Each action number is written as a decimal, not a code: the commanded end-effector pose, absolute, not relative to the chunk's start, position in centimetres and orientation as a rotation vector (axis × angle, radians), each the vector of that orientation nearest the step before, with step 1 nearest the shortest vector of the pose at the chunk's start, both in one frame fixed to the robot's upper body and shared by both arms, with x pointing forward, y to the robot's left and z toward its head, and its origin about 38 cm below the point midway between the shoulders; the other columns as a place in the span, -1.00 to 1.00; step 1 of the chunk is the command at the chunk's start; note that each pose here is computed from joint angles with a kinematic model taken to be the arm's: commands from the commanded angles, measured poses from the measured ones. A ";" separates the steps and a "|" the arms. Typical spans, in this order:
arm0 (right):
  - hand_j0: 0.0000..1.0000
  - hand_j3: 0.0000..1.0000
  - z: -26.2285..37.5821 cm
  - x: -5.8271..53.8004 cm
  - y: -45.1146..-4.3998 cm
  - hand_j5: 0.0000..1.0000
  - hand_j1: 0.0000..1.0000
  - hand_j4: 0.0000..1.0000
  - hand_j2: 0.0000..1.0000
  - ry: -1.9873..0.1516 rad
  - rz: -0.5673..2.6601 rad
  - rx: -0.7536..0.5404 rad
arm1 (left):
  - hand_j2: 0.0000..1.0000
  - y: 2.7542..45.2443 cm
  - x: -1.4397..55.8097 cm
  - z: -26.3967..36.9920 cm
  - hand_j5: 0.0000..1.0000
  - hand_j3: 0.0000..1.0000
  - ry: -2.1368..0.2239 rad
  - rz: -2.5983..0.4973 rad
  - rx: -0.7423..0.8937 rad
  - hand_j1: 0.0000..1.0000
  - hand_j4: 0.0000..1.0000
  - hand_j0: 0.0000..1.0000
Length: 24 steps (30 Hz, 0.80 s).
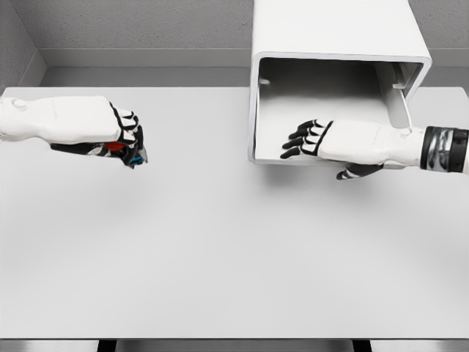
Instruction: Slide open multi-storey tabletop storage cabinets and put open load switch and slide close multi-storey tabletop storage cabinets
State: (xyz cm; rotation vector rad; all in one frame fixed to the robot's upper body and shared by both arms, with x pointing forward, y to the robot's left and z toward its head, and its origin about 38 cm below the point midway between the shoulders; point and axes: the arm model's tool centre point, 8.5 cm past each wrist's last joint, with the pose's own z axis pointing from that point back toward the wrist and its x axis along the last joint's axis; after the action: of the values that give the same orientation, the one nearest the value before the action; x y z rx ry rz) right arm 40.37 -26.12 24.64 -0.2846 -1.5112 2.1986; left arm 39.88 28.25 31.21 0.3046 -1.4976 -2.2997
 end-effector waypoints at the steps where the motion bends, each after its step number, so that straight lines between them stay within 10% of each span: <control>1: 1.00 1.00 25.2 40.0 -25.7 1.00 1.00 1.00 1.00 -1.578 2.206 -0.281 | -0.29 27.3 39.7 31.3 -0.29 -0.29 -1.536 -2.298 0.275 -0.29 -0.29 -0.29; 24: 1.00 1.00 26.6 38.0 -27.9 1.00 1.00 1.00 1.00 -1.600 2.171 -0.284 | -0.28 21.4 39.8 37.4 -0.28 -0.28 -1.833 -2.317 0.273 -0.28 -0.28 -0.28</control>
State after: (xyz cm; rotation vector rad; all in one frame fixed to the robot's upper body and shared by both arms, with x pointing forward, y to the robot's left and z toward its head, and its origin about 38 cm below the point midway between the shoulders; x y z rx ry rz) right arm 38.07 -27.70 26.04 -0.2729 -1.5931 2.1743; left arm 39.78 21.64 37.29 0.2852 -1.8097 -2.3333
